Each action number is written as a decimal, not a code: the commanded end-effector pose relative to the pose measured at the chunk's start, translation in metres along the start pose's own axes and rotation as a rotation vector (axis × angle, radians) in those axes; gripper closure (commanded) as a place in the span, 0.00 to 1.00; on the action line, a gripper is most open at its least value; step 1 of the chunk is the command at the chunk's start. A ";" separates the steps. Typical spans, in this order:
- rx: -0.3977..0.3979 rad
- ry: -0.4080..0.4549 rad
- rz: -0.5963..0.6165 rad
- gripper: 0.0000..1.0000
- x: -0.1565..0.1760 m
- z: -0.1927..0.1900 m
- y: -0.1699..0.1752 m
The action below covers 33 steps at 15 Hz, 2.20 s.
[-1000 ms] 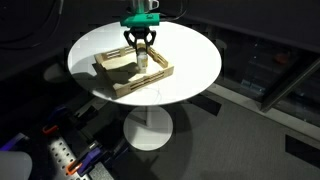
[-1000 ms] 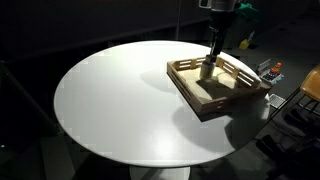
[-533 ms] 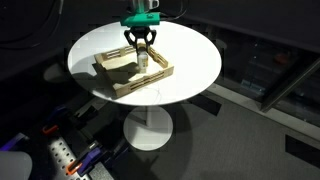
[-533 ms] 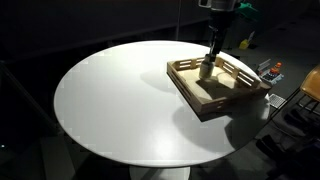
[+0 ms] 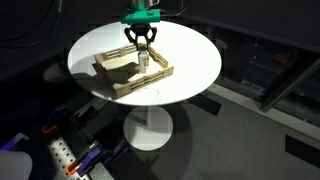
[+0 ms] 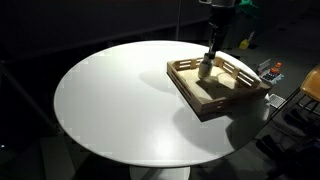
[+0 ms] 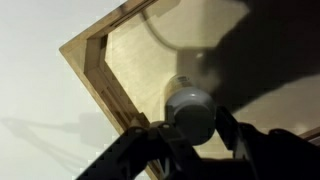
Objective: Remove the lid from the white bottle
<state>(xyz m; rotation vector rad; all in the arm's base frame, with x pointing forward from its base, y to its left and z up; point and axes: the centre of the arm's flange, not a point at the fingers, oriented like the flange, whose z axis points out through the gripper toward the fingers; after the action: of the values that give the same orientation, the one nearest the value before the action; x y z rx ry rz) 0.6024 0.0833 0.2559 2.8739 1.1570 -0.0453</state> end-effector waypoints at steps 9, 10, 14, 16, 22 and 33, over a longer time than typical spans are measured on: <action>-0.035 0.027 0.003 0.75 -0.002 -0.025 -0.002; -0.033 0.029 -0.001 0.77 -0.001 -0.027 -0.005; -0.010 0.038 -0.016 0.76 0.005 -0.037 -0.019; 0.013 0.041 -0.026 0.75 0.009 -0.039 -0.029; 0.126 0.008 -0.013 0.77 0.013 -0.029 -0.060; 0.119 -0.008 0.029 0.77 -0.014 0.018 -0.089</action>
<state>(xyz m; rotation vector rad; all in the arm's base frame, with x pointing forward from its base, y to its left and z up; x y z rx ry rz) 0.5455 0.1377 0.2343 2.9992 1.1991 -0.1796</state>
